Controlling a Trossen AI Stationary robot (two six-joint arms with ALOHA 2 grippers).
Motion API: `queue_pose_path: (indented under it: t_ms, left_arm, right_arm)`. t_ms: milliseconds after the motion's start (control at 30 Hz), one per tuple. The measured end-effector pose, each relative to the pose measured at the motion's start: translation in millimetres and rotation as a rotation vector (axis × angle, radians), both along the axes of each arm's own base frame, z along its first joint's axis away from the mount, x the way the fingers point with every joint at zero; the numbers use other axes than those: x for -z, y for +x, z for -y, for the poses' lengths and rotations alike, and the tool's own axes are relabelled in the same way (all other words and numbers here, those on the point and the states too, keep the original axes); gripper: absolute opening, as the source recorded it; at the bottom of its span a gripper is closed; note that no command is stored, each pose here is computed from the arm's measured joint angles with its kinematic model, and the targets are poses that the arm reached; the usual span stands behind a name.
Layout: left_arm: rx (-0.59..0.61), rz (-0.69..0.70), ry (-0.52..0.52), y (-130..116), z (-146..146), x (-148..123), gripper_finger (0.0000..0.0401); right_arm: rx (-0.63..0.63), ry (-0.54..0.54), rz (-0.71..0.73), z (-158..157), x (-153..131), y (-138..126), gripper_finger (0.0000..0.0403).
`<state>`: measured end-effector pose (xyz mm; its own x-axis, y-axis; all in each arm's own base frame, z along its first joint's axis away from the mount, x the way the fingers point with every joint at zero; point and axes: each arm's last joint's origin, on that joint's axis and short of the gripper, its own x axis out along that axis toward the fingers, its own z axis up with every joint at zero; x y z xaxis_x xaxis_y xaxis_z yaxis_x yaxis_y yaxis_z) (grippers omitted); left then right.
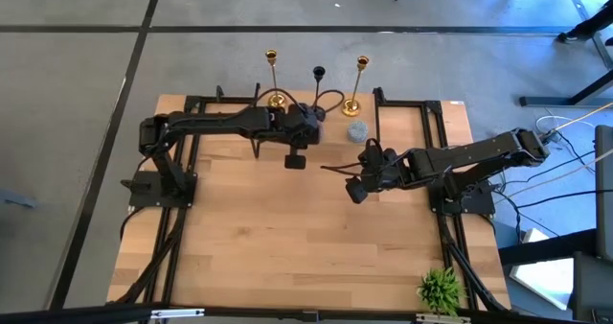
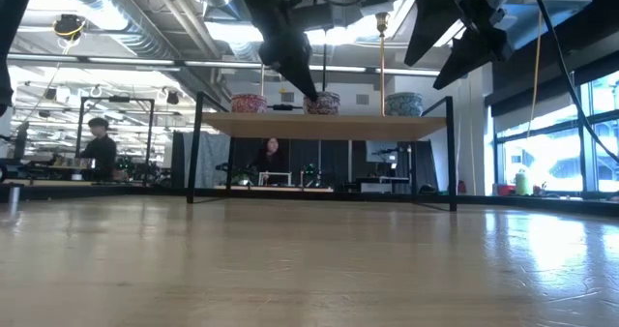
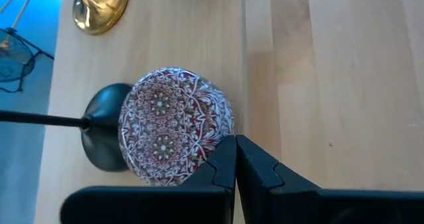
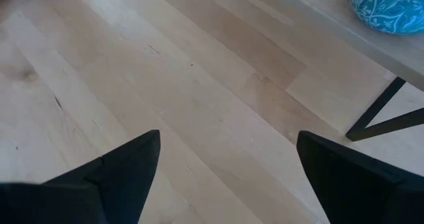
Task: Pick & Place candle stick holders
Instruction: Adjust the red candle, then return to Home Position
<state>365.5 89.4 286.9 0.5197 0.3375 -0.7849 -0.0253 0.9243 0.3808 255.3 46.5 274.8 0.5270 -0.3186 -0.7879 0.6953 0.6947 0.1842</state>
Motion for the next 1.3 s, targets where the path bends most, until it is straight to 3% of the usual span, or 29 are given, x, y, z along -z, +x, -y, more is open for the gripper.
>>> queue_pose_path:
  t_ms: [133, 333, 633, 1033, 1300]
  left_arm:
    - [0.012, 0.000, -0.005, -3.2, 5.3, -4.6, 0.0002]
    - [0.048, 0.115, -0.072, -9.3, 24.2, -32.0, 0.0002]
    - [-0.014, 0.240, -0.111, -10.9, 40.2, -49.0, 0.0002]
    - [-0.042, 0.321, -0.136, -8.2, 41.3, -55.4, 0.0002]
    - [-0.171, 0.497, -0.181, -1.5, 37.7, -65.7, 0.0002]
  right_arm:
    - [-0.001, 0.000, -0.001, -0.1, 0.0, -0.1, 0.0358]
    - [0.000, -0.016, 0.002, -1.6, -0.1, -0.5, 0.0358]
    - [0.053, -0.094, 0.067, -19.0, -9.5, -17.6, 0.0358]
    - [0.003, 0.021, 0.059, -27.7, -14.1, -27.5, 0.0357]
    - [-0.032, -0.028, 0.012, -19.5, -43.4, -31.9, 0.0311]
